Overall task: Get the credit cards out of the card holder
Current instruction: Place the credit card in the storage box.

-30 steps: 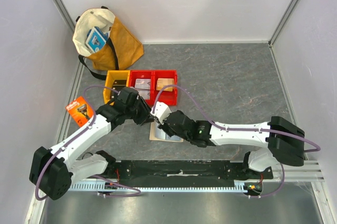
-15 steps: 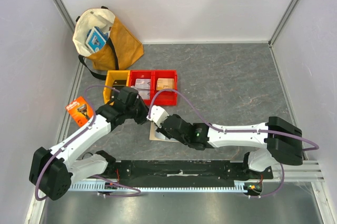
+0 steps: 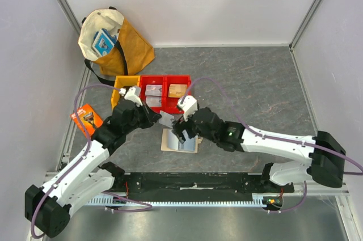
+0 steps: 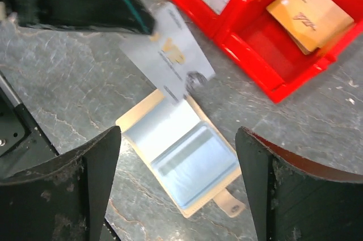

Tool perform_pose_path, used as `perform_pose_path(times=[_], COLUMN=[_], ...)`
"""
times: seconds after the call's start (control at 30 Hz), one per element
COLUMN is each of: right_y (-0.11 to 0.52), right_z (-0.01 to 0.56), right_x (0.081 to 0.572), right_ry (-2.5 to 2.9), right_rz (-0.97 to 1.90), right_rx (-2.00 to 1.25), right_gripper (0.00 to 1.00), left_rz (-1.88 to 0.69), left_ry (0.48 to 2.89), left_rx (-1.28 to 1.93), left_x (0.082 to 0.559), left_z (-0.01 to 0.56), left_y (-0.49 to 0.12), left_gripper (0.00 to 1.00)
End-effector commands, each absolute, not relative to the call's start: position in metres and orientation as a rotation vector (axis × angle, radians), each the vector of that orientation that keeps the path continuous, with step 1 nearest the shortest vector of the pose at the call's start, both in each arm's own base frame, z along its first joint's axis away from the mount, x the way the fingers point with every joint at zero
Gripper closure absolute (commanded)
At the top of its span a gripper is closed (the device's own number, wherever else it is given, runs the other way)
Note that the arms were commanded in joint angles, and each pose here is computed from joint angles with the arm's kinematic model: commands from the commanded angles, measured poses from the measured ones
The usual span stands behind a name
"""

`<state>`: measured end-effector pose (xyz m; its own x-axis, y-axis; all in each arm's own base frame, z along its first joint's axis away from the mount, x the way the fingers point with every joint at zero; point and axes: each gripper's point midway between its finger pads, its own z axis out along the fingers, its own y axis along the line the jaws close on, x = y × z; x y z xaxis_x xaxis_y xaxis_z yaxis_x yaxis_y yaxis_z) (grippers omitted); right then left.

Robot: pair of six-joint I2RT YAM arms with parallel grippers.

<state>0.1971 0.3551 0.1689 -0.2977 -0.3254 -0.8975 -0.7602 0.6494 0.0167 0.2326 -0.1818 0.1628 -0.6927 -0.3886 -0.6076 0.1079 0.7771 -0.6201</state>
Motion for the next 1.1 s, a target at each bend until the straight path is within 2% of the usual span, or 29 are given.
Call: perform_pose_path(times=[0.0, 0.13, 0.53, 0.8, 1.07], right_y=[0.332, 0.308, 0.289, 0.283, 0.277], right_z=[0.178, 0.178, 0.183, 0.168, 0.161], right_x=[0.202, 0.212, 0.211, 0.213, 0.216], right_ry=[1.968, 2.007, 2.006, 2.050, 2.073], right_rz=[0.710, 0.712, 0.708, 0.684, 0.644], right_rx=[-0.717, -0.622, -0.601, -0.600, -0.601], right_gripper=[0.08, 0.02, 0.02, 0.02, 0.02], left_rz=[-0.704, -0.675, -0.622, -0.642, -0.692], left_ry=[1.953, 1.867, 1.876, 1.963, 2.038], left_rx=[-0.062, -0.052, -0.122, -0.108, -0.133], left_x=[0.266, 0.287, 0.379, 0.443, 0.467], left_z=[0.196, 0.210, 0.208, 0.179, 0.149], left_y=[-0.163, -0.147, -0.099, -0.107, -0.115], left_gripper=[0.98, 0.98, 0.98, 0.98, 0.98])
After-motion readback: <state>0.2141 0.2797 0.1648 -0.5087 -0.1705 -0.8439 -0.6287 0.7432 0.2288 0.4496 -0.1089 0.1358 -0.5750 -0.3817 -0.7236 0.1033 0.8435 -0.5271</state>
